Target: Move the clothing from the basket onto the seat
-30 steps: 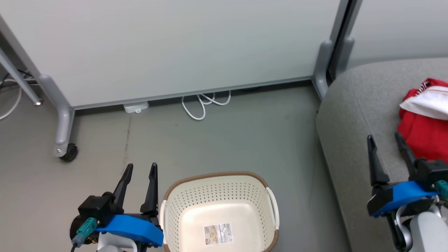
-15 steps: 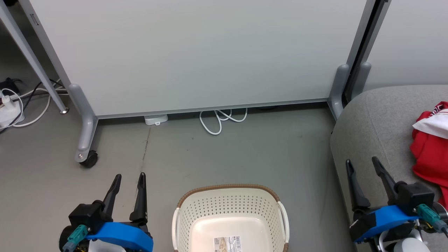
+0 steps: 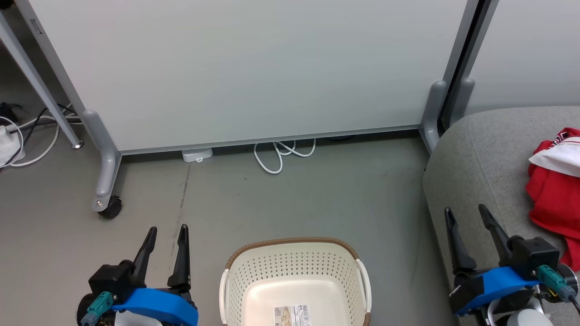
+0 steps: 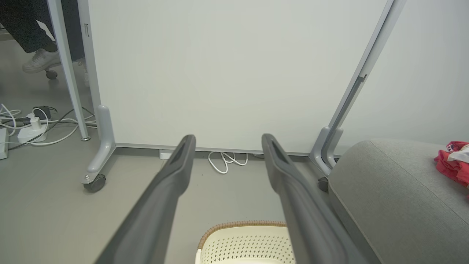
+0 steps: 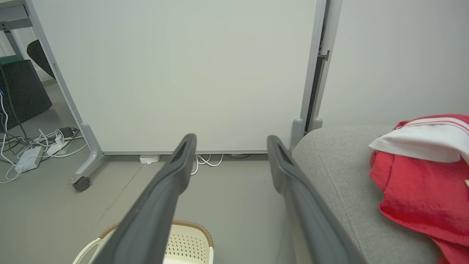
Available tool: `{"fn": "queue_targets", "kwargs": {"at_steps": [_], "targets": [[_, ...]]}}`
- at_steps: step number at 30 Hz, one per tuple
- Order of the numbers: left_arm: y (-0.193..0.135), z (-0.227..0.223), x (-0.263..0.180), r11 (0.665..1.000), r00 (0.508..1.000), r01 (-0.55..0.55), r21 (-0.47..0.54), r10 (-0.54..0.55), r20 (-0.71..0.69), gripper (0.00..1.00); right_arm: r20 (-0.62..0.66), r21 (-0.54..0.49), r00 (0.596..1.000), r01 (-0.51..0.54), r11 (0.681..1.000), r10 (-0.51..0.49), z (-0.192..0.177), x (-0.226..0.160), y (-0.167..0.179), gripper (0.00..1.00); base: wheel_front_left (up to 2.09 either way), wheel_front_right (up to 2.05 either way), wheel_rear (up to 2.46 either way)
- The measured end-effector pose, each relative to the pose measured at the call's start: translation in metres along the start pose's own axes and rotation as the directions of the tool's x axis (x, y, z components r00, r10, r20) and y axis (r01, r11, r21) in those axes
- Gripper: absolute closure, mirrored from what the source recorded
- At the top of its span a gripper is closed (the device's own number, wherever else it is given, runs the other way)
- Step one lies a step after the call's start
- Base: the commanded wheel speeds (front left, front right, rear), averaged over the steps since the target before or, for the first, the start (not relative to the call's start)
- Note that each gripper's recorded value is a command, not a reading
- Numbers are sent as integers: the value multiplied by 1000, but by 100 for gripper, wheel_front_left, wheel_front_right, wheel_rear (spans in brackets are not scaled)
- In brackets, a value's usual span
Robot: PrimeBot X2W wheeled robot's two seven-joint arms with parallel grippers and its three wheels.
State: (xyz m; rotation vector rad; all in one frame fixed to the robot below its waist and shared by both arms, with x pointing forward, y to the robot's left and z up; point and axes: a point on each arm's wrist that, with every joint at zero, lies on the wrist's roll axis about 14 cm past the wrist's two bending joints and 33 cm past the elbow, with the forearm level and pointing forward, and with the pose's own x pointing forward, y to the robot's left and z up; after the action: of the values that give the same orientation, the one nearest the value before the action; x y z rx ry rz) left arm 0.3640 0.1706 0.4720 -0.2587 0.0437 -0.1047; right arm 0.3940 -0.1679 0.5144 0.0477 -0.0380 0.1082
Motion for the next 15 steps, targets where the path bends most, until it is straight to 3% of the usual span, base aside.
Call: {"fn": "queue_targets", "kwargs": {"at_steps": [15], "targets": [[3, -3, -2, 1000, 1000, -11, -26, 11, -7, 0, -2, 7, 1000, -6, 1000, 6, -1, -1, 4, 0, 0, 0, 0]]}}
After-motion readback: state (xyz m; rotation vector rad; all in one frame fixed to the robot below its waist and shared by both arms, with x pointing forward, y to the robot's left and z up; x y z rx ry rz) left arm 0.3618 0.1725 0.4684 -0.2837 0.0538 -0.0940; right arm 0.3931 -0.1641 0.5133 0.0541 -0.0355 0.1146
